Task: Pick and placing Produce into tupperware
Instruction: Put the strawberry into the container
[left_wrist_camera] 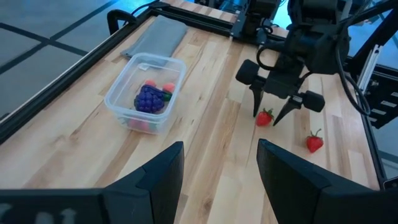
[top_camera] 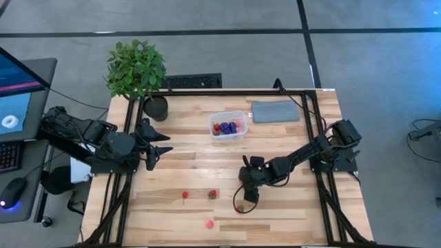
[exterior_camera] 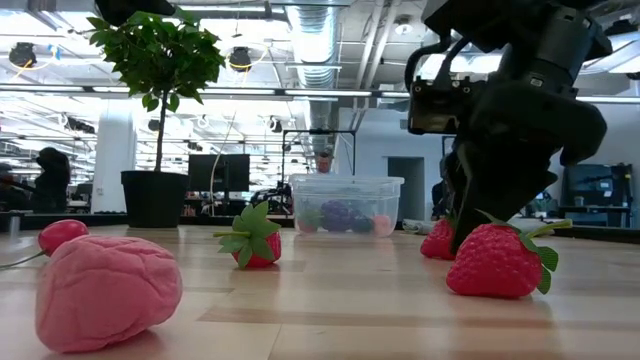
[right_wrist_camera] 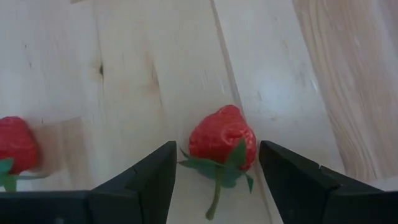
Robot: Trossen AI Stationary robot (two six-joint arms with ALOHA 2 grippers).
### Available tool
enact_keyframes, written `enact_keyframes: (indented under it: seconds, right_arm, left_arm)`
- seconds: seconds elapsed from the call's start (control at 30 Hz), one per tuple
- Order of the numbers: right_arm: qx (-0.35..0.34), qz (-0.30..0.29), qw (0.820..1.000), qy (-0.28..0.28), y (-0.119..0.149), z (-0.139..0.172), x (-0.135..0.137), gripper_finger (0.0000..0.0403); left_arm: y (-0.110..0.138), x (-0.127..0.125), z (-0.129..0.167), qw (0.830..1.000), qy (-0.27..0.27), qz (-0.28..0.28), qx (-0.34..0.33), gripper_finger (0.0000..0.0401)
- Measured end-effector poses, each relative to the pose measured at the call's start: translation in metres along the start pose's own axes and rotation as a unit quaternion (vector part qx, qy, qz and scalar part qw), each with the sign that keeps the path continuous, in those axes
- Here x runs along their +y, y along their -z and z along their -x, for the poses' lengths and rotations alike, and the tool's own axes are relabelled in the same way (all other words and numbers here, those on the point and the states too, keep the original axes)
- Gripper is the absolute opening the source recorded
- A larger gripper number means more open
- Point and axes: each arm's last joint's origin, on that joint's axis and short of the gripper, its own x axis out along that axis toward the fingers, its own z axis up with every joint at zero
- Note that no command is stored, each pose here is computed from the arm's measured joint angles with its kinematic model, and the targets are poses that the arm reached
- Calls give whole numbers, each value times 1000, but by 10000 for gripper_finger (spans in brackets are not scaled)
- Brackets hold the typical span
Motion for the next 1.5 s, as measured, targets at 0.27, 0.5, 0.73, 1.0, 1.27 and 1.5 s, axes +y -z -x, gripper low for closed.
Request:
enact_keyframes:
  seconds: [0.27, 0.5, 0.73, 1.0, 1.27, 1.5]
  right_arm:
    - [-6, -3, 1000, 5, -2, 0, -2, 253]
    - [-5, -1, 1000, 9, -1, 0, -2, 215]
    - [-5, -1, 1000, 12, -1, 0, -3, 174]
    - [-3, -1, 1000, 12, -1, 0, -3, 185]
    - [-2, -1, 1000, 13, -1, 0, -3, 172]
    - [-1, -1, 1000, 12, -1, 0, -3, 184]
  left_arm:
    - [1, 0, 0, 1000, -3, 0, 4, 193]
    - [1, 1, 0, 1000, -5, -1, 6, 193]
    - [2, 1, 0, 1000, -7, -2, 7, 193]
    - [2, 1, 0, 1000, -8, -2, 7, 193]
    - [2, 1, 0, 1000, -8, -2, 7, 193]
    - [2, 1, 0, 1000, -8, -2, 7, 193]
